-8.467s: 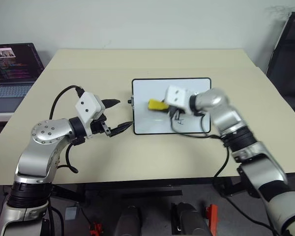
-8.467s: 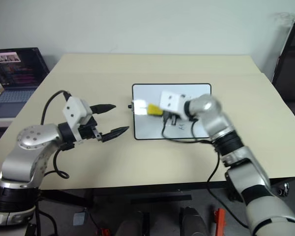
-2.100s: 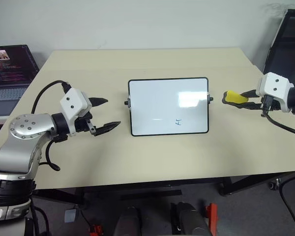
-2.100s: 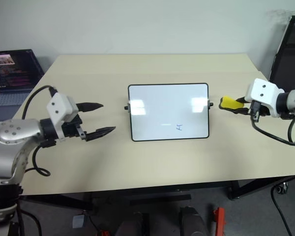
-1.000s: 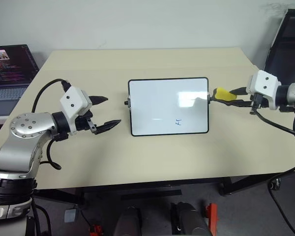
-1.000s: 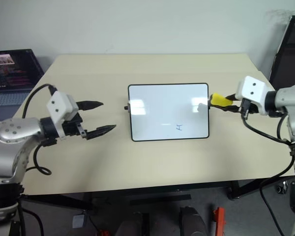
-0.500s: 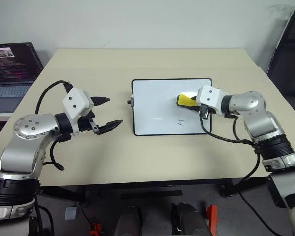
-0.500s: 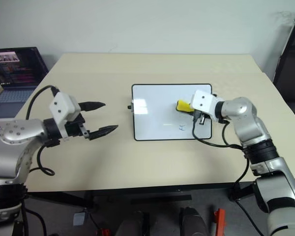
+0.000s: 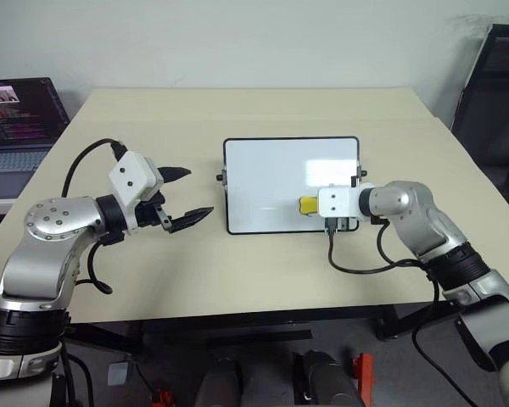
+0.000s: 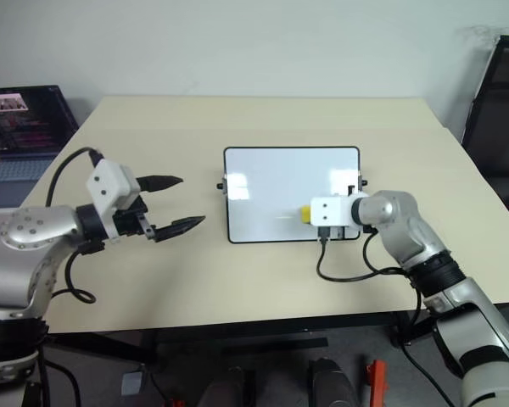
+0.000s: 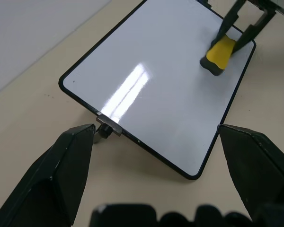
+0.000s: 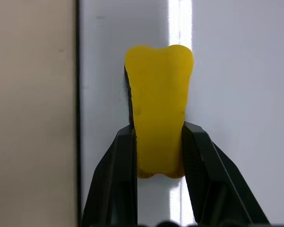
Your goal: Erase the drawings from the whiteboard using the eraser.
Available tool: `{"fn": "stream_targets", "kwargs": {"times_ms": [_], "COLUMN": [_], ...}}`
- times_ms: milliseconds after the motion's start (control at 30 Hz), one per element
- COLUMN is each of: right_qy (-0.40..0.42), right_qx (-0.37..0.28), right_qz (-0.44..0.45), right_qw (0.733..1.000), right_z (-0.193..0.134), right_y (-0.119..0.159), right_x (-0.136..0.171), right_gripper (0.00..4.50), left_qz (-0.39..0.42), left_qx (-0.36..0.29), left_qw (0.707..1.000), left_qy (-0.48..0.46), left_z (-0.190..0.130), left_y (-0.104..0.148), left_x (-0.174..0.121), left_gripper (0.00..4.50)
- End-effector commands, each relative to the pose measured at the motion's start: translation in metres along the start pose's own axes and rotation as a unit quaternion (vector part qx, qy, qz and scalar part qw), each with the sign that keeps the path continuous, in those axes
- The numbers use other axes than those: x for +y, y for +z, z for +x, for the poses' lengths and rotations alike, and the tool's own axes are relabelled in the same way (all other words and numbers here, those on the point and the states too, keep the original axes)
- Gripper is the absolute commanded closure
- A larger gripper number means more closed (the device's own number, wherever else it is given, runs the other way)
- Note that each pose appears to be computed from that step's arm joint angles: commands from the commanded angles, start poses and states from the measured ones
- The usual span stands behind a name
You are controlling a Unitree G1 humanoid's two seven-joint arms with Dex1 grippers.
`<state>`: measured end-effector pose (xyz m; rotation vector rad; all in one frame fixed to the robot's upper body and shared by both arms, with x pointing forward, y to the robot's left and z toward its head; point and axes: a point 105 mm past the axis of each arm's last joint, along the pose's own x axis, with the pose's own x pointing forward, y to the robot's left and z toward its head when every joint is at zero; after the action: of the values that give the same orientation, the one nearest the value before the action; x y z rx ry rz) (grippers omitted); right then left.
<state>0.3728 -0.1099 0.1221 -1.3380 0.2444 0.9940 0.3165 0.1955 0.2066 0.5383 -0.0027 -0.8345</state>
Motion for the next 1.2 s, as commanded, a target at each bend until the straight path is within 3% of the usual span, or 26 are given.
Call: {"fn": "stream_targets", "kwargs": {"times_ms": [33, 300, 400, 467, 600, 700, 767, 867, 1033, 1200], "right_qy": [0.041, 0.005, -0.018, -0.044, -0.12, -0.236, -0.273, -0.28, -0.21, -0.204], "right_qx": [0.042, 0.05, -0.063, -0.153, -0.234, -0.167, -0.104, -0.026, 0.128, 0.177], "right_qz": [0.004, 0.028, 0.086, 0.143, 0.233, 0.343, 0.409, 0.481, 0.57, 0.607], "right_qw": [0.998, 0.998, 0.994, 0.977, 0.936, 0.893, 0.865, 0.83, 0.784, 0.747], "right_z": [0.007, -0.006, -0.037, -0.071, -0.125, -0.157, -0.164, -0.161, -0.14, -0.141], "right_y": [-0.012, -0.019, 0.013, 0.029, 0.019, -0.056, -0.102, -0.147, -0.196, -0.213], "right_x": [0.024, 0.004, -0.02, -0.041, -0.074, -0.092, -0.084, -0.057, 0.017, 0.039], "right_gripper": [3.54, 3.54, 3.54, 3.54, 3.54, 3.54, 3.54, 3.54, 3.54, 3.54], "left_qz": [0.017, 0.018, 0.015, 0.007, -0.012, -0.025, -0.024, -0.024, 0.013, 0.019], "left_qx": [-0.017, -0.024, -0.031, -0.043, -0.066, -0.1, -0.12, -0.149, -0.149, -0.154], "left_qw": [1.0, 1.0, 0.999, 0.999, 0.997, 0.992, 0.988, 0.98, 0.971, 0.967], "left_qy": [0.008, 0.006, 0.002, -0.005, -0.029, -0.069, -0.096, -0.128, -0.186, -0.202], "left_z": [-0.001, 0.002, 0.002, 0.003, 0.009, 0.032, 0.049, 0.073, 0.118, 0.138], "left_y": [0.013, 0.016, 0.019, 0.024, 0.032, 0.042, 0.049, 0.06, 0.064, 0.069], "left_x": [0.003, 0.005, 0.004, 0.003, -0.005, -0.024, -0.036, -0.051, -0.088, -0.106], "left_gripper": [0.0, 0.0, 0.0, 0.0, 0.0, 0.0, 0.0, 0.0, 0.0, 0.0]}}
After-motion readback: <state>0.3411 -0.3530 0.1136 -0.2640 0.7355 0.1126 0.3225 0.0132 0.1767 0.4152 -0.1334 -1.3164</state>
